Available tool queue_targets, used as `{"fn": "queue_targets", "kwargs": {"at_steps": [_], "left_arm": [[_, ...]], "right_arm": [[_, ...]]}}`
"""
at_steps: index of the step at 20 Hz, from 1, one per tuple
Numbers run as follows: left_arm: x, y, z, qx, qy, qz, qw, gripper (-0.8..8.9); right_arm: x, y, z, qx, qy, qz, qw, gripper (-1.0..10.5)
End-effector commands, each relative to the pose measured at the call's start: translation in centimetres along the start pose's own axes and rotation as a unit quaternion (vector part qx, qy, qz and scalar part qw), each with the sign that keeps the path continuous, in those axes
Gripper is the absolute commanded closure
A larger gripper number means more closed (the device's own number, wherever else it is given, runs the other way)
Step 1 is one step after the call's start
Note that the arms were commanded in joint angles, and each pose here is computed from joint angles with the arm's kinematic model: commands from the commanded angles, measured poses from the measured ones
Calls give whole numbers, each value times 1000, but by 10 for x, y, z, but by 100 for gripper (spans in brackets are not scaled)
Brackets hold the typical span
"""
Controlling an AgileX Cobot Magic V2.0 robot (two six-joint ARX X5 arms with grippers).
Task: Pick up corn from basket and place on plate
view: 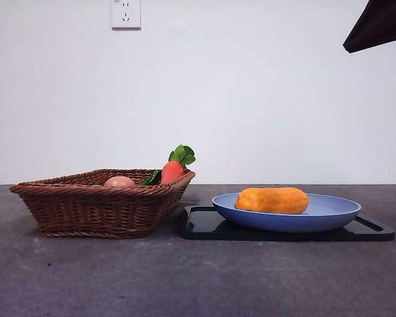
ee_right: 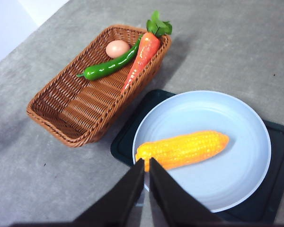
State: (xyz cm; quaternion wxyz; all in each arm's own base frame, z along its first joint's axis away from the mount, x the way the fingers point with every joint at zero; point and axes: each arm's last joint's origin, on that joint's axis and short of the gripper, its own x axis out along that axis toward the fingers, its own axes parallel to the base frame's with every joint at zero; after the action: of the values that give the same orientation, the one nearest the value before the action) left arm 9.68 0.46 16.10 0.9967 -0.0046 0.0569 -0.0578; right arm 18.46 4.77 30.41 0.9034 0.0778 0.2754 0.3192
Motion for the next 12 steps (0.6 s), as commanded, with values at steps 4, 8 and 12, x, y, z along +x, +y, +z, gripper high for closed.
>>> {"fn": "queue_targets", "kwargs": {"at_steps": [4, 8, 12], "left_arm": [[0, 0, -13, -9, 27, 3, 1000, 805], [0, 0, -13, -9, 27, 3, 1000, 805], [0, 0, -13, -9, 27, 3, 1000, 805]], "right_arm": [[1, 0, 2, -5, -4, 1, 1000, 944], [1, 0, 2, -5, -4, 1, 1000, 944], [1, 0, 2, -5, -4, 1, 1000, 944]]}}
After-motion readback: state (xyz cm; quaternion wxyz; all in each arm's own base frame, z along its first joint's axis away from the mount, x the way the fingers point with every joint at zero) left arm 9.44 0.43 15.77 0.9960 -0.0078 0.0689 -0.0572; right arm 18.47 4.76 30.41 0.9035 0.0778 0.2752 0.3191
